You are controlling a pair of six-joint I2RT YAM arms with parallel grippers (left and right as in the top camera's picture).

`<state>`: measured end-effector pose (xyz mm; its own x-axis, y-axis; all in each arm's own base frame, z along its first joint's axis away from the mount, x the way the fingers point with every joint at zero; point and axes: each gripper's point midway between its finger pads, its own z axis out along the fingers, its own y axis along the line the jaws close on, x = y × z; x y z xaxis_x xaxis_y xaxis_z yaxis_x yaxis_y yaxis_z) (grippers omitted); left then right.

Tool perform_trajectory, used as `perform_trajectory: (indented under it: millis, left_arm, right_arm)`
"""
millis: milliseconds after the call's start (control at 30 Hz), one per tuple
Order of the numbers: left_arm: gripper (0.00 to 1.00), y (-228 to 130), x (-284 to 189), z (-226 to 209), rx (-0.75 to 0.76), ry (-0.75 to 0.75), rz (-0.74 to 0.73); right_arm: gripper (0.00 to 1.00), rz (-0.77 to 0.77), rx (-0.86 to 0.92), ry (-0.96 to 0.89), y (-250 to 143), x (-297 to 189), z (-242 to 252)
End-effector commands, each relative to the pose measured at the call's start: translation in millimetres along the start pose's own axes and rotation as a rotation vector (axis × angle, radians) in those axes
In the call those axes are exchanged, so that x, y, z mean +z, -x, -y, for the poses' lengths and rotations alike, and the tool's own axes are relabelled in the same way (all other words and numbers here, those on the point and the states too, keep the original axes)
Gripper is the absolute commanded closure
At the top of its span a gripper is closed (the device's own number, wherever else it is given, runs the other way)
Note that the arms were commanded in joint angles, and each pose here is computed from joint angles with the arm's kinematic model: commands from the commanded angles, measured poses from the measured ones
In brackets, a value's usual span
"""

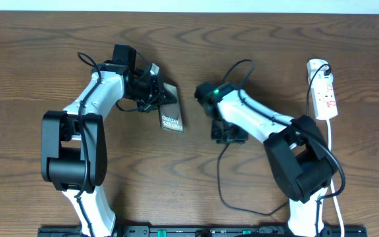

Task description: Plug charger to phone and switch on socket

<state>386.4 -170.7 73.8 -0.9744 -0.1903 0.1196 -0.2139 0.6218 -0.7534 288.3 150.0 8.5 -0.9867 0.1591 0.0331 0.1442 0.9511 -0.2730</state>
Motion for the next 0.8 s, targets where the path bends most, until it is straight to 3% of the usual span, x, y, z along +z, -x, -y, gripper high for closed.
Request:
perform_trajectory:
  millis: [0, 133, 200, 333, 467, 600, 700, 767]
  left_arm:
    - [0.93, -0.5, -13.4, 40.7, 0.084, -0.150, -0.013]
    - [0.93, 0.2, -13.6, 42.3, 0.091, -0.157, -0.011]
    - [0.92, -0.3, -13.6, 42.0, 0.096, -0.157, -0.012]
    - [0.93, -0.4, -13.6, 42.0, 0.096, -0.157, -0.012]
    - [0.94, -0.4, -13.6, 42.0, 0.108, -0.156, -0.012]
    - [0.93, -1.0, -13.5, 41.7, 0.111, -0.156, -0.013]
    - [0.93, -1.8, -13.5, 41.2, 0.107, -0.154, -0.016]
    - [0.93, -2.0, -13.6, 41.0, 0.105, -0.154, -0.017]
  right_arm:
    - [0.61, 0.015, 0.074, -0.011, 18.1, 6.5, 16.9]
    - [0.62, -0.050, 0.121, 0.071, 18.6, 9.3, 14.4]
    - [0.55, -0.085, 0.132, 0.102, 15.4, 9.2, 12.7]
    - [0.57, -0.176, 0.131, 0.178, -2.9, 9.4, -1.8]
    - [0.55, -0.153, 0.158, 0.175, -7.4, 15.9, -11.8]
    - [0.68, -0.043, 0.161, 0.125, 9.9, 22.5, -6.0]
    - [0.87, 0.038, 0.173, 0.112, 29.3, 23.3, -1.7]
    - [0.92, 0.082, 0.144, 0.147, 42.8, 22.2, -6.8]
